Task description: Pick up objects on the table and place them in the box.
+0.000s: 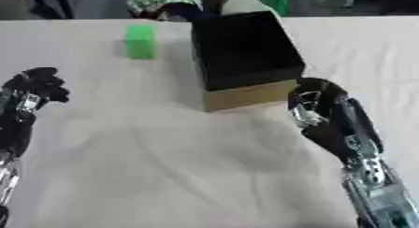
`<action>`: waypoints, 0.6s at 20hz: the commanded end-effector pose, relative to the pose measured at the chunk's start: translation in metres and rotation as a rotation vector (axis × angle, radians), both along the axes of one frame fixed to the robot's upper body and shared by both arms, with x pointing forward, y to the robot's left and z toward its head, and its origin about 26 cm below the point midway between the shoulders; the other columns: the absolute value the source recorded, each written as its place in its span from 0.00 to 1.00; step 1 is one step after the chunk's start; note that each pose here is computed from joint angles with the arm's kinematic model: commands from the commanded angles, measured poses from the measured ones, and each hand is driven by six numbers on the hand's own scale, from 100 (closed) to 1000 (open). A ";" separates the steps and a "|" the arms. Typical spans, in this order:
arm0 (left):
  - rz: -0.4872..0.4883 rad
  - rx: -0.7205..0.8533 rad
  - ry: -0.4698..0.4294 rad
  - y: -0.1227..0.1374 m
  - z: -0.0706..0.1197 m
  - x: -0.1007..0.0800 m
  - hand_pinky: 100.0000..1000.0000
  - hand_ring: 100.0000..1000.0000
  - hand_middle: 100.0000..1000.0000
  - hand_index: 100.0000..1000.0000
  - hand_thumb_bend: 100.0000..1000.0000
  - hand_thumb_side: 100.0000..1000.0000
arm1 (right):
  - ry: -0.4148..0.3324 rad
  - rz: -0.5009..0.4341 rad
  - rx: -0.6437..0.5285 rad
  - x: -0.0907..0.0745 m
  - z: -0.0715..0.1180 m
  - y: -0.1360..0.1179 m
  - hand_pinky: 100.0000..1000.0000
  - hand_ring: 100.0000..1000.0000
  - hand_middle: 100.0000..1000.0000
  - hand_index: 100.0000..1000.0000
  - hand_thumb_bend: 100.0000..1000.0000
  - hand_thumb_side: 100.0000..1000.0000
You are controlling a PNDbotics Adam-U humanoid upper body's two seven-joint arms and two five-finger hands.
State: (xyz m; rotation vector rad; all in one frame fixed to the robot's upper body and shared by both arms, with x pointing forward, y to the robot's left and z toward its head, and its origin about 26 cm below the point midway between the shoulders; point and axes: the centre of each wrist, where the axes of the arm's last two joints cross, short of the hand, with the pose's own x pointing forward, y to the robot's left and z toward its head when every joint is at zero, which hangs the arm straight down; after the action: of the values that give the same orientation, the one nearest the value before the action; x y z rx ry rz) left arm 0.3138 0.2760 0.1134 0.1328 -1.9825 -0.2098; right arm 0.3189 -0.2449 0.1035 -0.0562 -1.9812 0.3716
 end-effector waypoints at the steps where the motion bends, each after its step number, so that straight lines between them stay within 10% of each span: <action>1: -0.003 0.010 -0.031 0.002 0.009 0.000 0.56 0.54 0.52 0.71 0.52 0.62 | -0.032 0.004 0.001 0.000 0.009 0.000 0.56 0.58 0.58 0.74 0.12 0.27; 12: -0.001 0.009 -0.029 0.003 0.009 0.000 0.56 0.54 0.52 0.71 0.52 0.62 | -0.031 0.002 0.002 -0.001 0.009 0.000 0.56 0.58 0.58 0.74 0.12 0.27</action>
State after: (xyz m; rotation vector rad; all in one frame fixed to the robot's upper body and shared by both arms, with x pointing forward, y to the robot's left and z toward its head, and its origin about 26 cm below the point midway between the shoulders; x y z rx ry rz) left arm 0.3138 0.2760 0.1135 0.1327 -1.9827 -0.2097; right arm 0.3188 -0.2448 0.1039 -0.0560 -1.9826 0.3714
